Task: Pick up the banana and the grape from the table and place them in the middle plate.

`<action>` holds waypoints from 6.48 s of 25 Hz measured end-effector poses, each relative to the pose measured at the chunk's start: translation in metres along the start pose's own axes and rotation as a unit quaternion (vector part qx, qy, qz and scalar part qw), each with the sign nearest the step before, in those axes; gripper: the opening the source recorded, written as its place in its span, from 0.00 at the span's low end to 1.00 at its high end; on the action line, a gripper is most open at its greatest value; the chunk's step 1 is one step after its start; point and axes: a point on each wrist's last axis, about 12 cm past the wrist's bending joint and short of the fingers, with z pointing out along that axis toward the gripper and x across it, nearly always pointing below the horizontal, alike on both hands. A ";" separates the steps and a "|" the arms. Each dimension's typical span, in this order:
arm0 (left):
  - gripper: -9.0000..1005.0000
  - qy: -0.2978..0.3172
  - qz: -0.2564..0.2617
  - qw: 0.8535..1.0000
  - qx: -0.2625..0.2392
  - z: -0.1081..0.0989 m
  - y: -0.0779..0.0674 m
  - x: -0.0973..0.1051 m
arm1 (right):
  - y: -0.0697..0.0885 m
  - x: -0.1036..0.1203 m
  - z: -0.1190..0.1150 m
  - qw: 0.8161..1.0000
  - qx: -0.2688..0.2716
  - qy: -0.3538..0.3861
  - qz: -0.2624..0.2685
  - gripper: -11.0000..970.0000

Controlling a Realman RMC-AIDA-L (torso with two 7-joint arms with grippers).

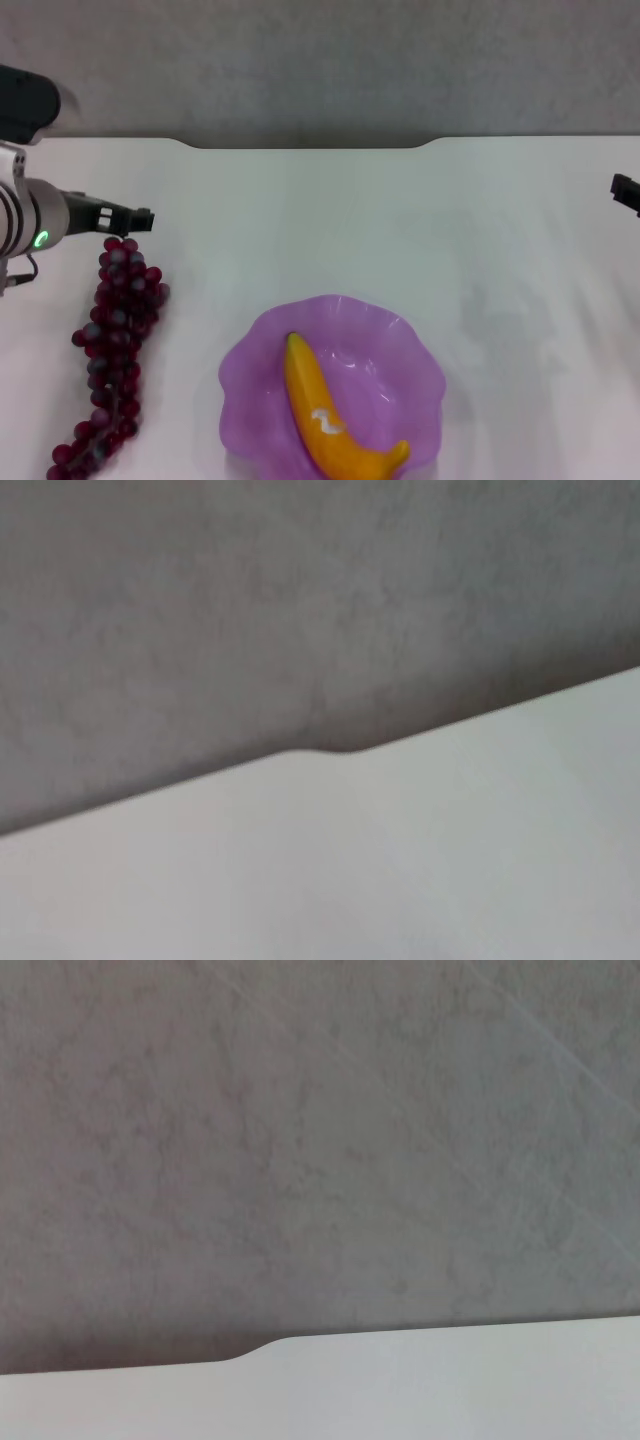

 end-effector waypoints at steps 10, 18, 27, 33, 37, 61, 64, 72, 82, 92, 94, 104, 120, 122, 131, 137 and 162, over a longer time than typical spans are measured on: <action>0.89 0.047 -0.015 0.999 0.001 0.018 -0.002 0.009 | 0.003 -0.001 0.002 1.000 -0.004 0.001 -0.001 0.63; 0.89 0.058 -0.015 0.998 0.001 0.028 -0.003 0.013 | 0.008 -0.002 0.006 1.000 -0.011 0.003 -0.004 0.63; 0.89 0.060 -0.014 0.998 -0.001 0.038 -0.004 0.016 | 0.012 -0.002 0.007 1.000 -0.016 0.005 -0.008 0.63; 0.89 0.062 -0.019 0.998 -0.004 0.042 -0.002 0.019 | 0.014 -0.001 0.011 1.000 -0.021 0.012 -0.011 0.63; 0.89 0.064 -0.021 0.998 -0.005 0.044 -0.001 0.020 | 0.015 0.000 0.012 1.000 -0.023 0.015 -0.011 0.63; 0.65 0.074 -0.030 0.997 -0.009 0.047 0.003 0.023 | 0.015 0.000 0.014 1.000 -0.023 0.018 -0.011 0.63; 0.55 0.073 -0.031 0.997 -0.010 0.047 0.004 0.023 | 0.015 0.001 0.014 1.000 -0.023 0.019 -0.011 0.63; 0.37 0.075 -0.027 0.997 -0.010 0.046 0.004 0.023 | 0.014 0.003 0.014 0.999 -0.021 0.022 -0.011 0.63; 0.26 0.066 -0.021 0.998 -0.008 0.035 0.006 0.018 | 0.015 0.004 0.017 0.999 -0.025 0.030 -0.012 0.63; 0.22 0.038 -0.011 0.999 -0.004 0.004 0.007 -0.003 | 0.015 0.004 0.017 0.999 -0.025 0.031 -0.013 0.63; 0.21 0.034 -0.007 0.999 -0.004 -0.004 0.008 -0.007 | 0.015 0.005 0.017 0.999 -0.024 0.031 -0.013 0.63; 0.18 0.003 0.022 1.000 -0.011 -0.061 0.019 -0.037 | 0.014 0.005 0.017 0.999 -0.024 0.032 -0.013 0.63; 0.11 -0.103 0.099 0.990 -0.006 -0.153 -0.004 -0.086 | 0.015 0.012 0.024 0.998 -0.026 0.053 -0.012 0.63; 0.11 -0.105 0.104 0.989 0.008 -0.155 -0.009 -0.087 | 0.013 0.014 0.023 0.998 -0.024 0.054 -0.010 0.63; 0.11 -0.104 0.139 0.976 0.133 -0.161 -0.039 -0.087 | 0.014 0.014 0.023 0.998 -0.025 0.055 -0.012 0.63; 0.10 -0.096 0.159 0.955 0.233 -0.170 -0.061 -0.081 | 0.015 0.013 0.023 0.998 -0.027 0.054 -0.012 0.63; 0.10 0.058 0.156 0.912 0.376 -0.064 -0.129 -0.011 | 0.022 0.007 0.025 0.998 -0.036 0.047 -0.018 0.63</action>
